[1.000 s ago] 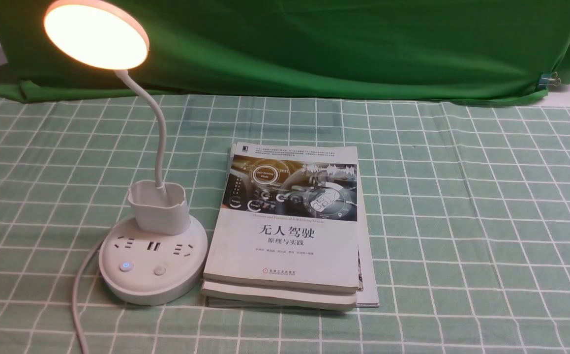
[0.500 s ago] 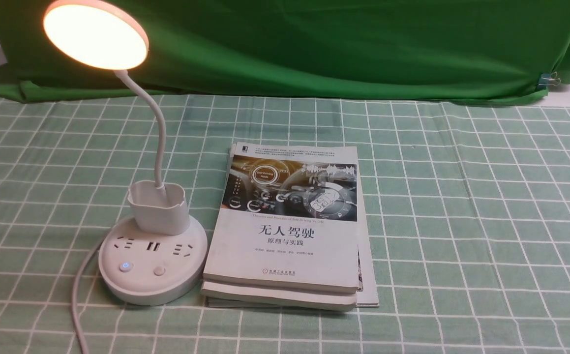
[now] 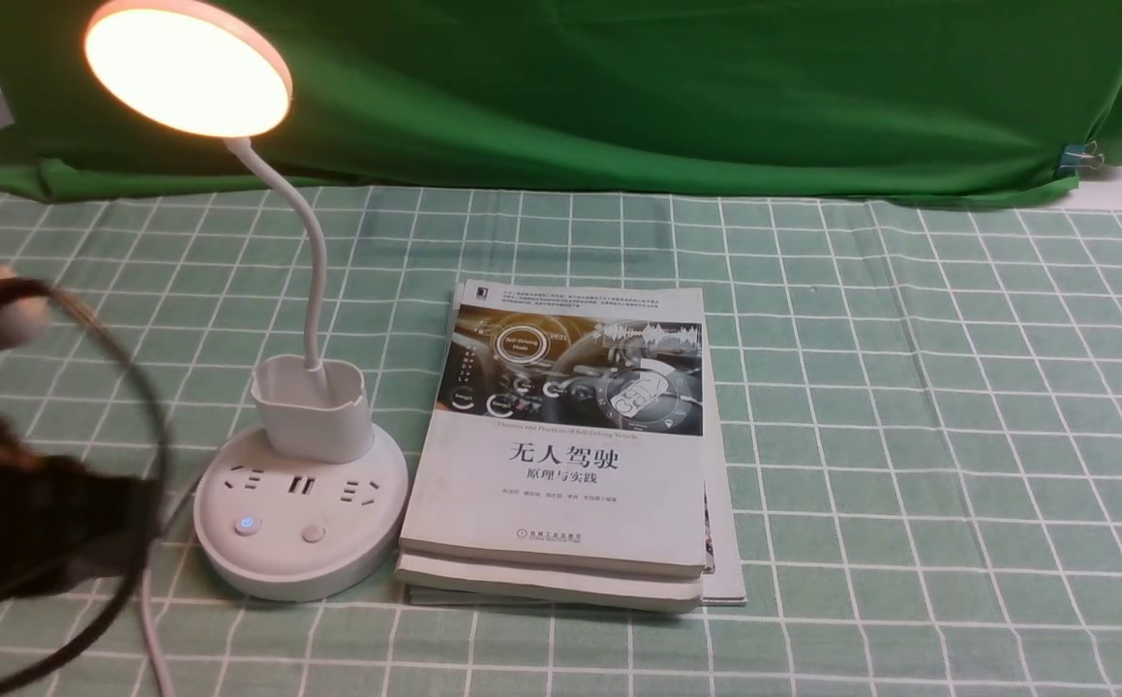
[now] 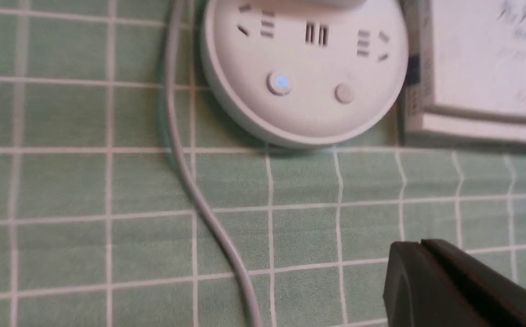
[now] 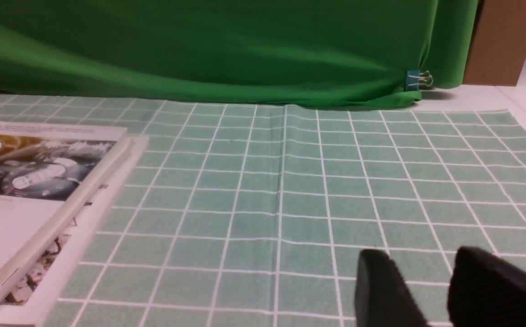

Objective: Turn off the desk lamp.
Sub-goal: Use the left arm to press the button switch on the lamp holder

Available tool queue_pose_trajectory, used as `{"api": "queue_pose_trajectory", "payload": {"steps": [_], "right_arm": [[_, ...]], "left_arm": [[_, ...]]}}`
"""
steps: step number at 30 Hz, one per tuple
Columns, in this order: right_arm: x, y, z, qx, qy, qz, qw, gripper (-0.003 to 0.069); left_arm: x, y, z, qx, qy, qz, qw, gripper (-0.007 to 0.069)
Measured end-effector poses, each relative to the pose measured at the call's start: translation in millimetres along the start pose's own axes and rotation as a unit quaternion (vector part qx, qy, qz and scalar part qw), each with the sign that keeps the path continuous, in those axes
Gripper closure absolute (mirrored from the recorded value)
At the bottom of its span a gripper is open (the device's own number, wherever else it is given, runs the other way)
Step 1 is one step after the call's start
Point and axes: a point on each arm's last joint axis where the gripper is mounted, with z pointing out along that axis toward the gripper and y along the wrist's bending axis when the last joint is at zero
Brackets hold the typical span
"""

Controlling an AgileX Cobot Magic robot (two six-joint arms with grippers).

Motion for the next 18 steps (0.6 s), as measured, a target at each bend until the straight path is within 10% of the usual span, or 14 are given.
{"api": "queue_pose_trajectory", "payload": {"steps": [18], "right_arm": [[0.0, 0.0, 0.0, 0.000, 0.000, 0.000, 1.000, 0.0417]], "left_arm": [[-52.9, -47.4, 79.4, 0.008, 0.123, 0.124, 0.985, 0.0624]]}}
